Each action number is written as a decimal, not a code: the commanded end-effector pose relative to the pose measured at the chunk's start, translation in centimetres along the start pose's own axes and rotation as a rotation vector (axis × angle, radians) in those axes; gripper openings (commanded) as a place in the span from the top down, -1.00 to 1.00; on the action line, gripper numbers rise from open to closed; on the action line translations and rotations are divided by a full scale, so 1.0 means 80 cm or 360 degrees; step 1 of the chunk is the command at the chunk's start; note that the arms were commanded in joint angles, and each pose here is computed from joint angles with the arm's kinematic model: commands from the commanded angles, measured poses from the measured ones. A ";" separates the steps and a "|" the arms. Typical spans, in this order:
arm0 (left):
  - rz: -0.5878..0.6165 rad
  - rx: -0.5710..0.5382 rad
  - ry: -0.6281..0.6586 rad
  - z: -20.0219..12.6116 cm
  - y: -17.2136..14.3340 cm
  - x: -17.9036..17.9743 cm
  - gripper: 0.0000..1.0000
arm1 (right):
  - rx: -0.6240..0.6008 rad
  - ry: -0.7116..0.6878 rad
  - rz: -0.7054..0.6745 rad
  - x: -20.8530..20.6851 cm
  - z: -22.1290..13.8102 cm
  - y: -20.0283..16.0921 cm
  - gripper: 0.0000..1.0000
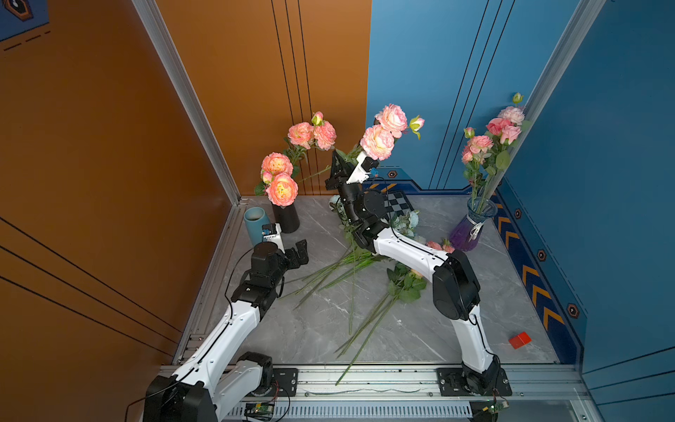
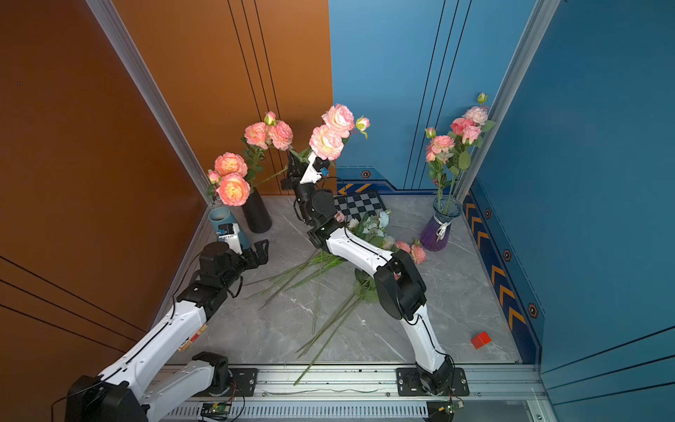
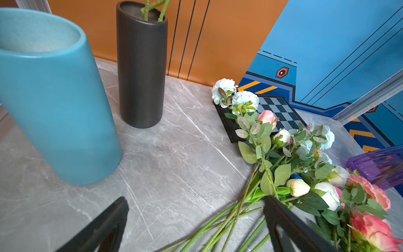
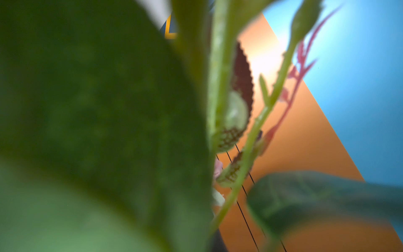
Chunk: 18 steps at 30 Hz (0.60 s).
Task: Place the pink flowers into the vase
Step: Place the flower in the vase.
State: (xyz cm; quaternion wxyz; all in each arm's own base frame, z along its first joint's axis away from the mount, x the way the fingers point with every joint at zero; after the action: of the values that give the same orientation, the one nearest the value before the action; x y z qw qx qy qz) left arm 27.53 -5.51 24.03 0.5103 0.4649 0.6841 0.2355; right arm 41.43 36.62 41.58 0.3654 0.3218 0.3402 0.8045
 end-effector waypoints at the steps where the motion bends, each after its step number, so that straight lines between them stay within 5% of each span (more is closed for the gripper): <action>1: 0.0026 0.0000 -0.0023 -0.003 -0.002 -0.004 -0.97 | 0.0039 0.0065 0.0028 0.012 0.004 -0.012 1.00; 18: 0.0068 0.0026 -0.0038 -0.005 -0.008 -0.013 -0.97 | 0.0150 0.0171 -0.0003 0.020 0.010 -0.078 1.00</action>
State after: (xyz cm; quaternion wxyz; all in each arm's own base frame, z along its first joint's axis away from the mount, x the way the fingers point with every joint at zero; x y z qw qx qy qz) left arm 27.23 -6.55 23.97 0.5120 0.4803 0.6754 0.2260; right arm 43.06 39.74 39.21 0.3494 0.3033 0.3700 0.8056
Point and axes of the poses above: each gripper's point midway between its finger pads, its own z axis out along the fingers, its own x axis along the line the jaws close on, y = z × x, the point moved 8 cm from there along -z, back along the fingers, and after that the axes turned 11 degrees about -z, right-handed, at the moved point
